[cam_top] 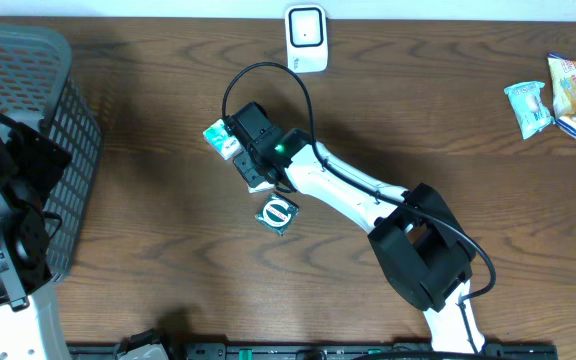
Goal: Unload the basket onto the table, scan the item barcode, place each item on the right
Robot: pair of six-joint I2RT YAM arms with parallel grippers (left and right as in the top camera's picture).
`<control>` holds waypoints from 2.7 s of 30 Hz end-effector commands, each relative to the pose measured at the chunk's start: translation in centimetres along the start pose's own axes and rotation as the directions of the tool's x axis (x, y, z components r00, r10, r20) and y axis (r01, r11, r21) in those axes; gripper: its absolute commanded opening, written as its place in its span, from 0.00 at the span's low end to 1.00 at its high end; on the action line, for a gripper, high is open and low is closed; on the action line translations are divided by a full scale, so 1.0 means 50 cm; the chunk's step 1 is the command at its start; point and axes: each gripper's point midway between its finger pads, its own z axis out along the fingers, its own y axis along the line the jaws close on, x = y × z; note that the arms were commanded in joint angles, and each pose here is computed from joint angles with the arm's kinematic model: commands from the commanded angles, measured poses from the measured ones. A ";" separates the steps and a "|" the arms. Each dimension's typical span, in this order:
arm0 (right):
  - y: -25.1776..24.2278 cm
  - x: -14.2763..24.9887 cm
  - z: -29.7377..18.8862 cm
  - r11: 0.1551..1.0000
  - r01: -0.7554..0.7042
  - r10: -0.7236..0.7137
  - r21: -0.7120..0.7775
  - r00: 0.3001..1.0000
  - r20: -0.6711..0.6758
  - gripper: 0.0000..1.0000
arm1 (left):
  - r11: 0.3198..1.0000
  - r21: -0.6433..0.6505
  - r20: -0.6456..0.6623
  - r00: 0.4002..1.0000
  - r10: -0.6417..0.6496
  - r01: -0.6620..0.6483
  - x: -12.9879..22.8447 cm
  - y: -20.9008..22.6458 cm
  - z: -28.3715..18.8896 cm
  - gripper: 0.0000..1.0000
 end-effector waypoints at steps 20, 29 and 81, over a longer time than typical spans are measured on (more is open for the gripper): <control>0.086 -0.024 -0.047 0.992 0.099 -0.096 -0.081 0.994 0.048 0.99 | 1.000 -0.008 0.002 1.000 -0.010 0.010 -0.001 0.004 0.000 0.95; 0.097 -0.003 -0.036 0.990 0.112 -0.111 -0.085 0.994 0.016 0.90 | 1.000 -0.009 0.002 1.000 -0.010 0.010 -0.001 0.004 0.000 0.95; -0.052 0.033 -0.024 0.947 0.139 -0.126 0.289 0.990 -0.062 0.45 | 1.000 -0.009 0.002 1.000 -0.010 0.010 -0.001 0.004 0.000 0.95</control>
